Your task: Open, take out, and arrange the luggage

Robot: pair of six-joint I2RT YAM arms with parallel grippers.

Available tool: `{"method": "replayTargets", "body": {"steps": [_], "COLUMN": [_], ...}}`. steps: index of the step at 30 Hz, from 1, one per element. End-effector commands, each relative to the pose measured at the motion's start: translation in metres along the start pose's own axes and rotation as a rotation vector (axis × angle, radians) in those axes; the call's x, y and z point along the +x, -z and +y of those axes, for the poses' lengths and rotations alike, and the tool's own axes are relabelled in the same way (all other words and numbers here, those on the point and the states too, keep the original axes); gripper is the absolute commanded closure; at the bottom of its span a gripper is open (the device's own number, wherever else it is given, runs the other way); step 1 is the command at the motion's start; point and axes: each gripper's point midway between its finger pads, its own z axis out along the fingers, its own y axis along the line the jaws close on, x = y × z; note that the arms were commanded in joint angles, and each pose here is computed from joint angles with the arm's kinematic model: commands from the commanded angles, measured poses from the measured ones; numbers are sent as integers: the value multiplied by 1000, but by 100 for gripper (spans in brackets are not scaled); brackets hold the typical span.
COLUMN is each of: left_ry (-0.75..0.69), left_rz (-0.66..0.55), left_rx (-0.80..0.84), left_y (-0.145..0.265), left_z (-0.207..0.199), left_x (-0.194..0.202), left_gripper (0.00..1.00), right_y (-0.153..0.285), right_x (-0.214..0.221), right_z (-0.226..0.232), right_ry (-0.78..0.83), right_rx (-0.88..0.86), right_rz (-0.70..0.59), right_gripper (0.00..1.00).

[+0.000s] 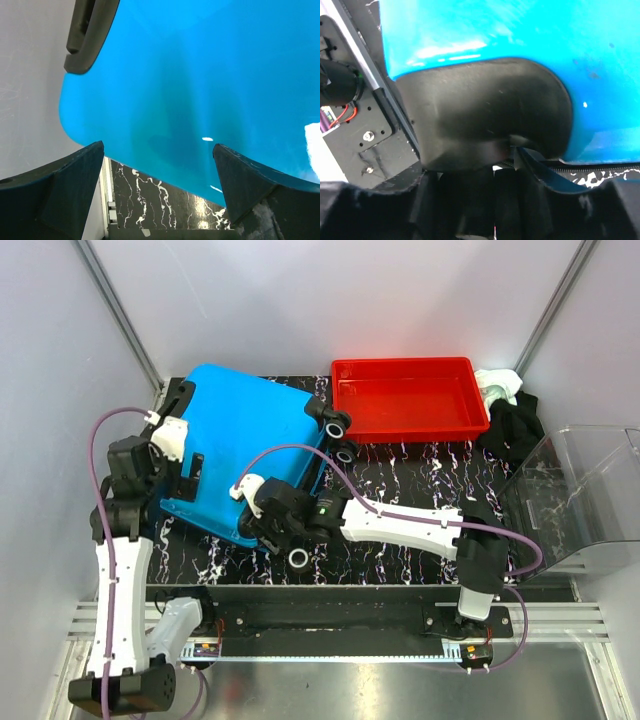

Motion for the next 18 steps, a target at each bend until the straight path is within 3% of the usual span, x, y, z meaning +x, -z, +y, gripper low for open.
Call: {"method": "replayTargets", "body": {"steps": [1, 3, 7, 11, 18], "left_ry": [-2, -9, -49, -102, -192], "left_rz": [-80, -96, -157, -255, -327], "left_rx": [3, 66, 169, 399, 595], "left_y": [26, 35, 56, 92, 123], "left_z": [0, -12, -30, -70, -100], "left_x": [-14, -16, -24, -38, -45], "left_gripper": [1, 1, 1, 4, 18], "right_y": [2, 11, 43, 81, 122], "right_x": [-27, -42, -101, -158, -220], "right_z": [-5, -5, -12, -27, -65], "right_ry": [24, 2, -39, -68, -158], "right_rx": [-31, -81, -154, -171, -157], "right_rz": [-54, -85, -223, -376, -608], "right_gripper": [77, 100, 100, 100, 100]}}
